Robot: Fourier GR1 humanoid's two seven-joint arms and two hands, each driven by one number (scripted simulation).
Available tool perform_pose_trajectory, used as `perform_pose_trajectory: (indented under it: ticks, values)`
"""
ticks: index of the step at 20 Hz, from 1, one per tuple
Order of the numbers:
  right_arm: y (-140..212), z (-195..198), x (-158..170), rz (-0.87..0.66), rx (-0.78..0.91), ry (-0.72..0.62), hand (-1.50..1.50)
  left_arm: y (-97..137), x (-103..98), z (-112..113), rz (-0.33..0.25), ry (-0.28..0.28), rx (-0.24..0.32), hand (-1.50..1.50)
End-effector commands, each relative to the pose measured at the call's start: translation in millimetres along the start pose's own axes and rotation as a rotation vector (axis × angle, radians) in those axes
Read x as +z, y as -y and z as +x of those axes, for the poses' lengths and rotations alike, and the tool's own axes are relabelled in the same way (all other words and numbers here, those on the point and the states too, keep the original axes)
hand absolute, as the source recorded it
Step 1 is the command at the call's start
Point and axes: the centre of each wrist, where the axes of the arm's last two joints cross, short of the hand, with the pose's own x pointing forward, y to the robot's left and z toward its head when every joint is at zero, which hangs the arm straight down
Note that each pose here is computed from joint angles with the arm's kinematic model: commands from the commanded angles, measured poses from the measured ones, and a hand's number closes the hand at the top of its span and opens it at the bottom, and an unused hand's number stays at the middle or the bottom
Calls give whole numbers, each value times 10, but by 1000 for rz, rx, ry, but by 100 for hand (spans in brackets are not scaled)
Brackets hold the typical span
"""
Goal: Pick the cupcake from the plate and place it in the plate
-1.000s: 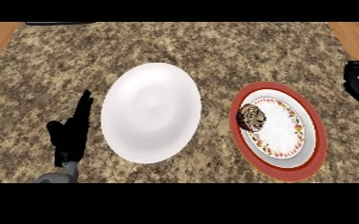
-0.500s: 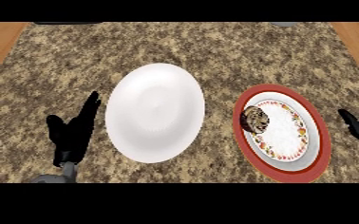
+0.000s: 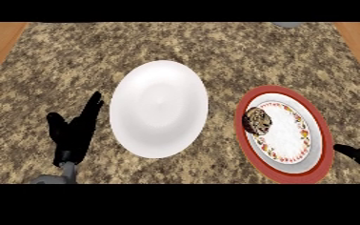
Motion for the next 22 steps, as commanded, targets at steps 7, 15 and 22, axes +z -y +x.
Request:
perform_pose_trajectory:
  ticks: [7,15,22]
  values:
    - [-459,702,31,162,167,-122,-150,217,196,-286,-52,-85,11,0]
    - [-791,801,-96,206,274,-215,-150,109,7,-43,-34,-73,16,0]
    - [-1123,820,-116,283,221,-253,-150,229,0,-132,-51,-87,26,0]
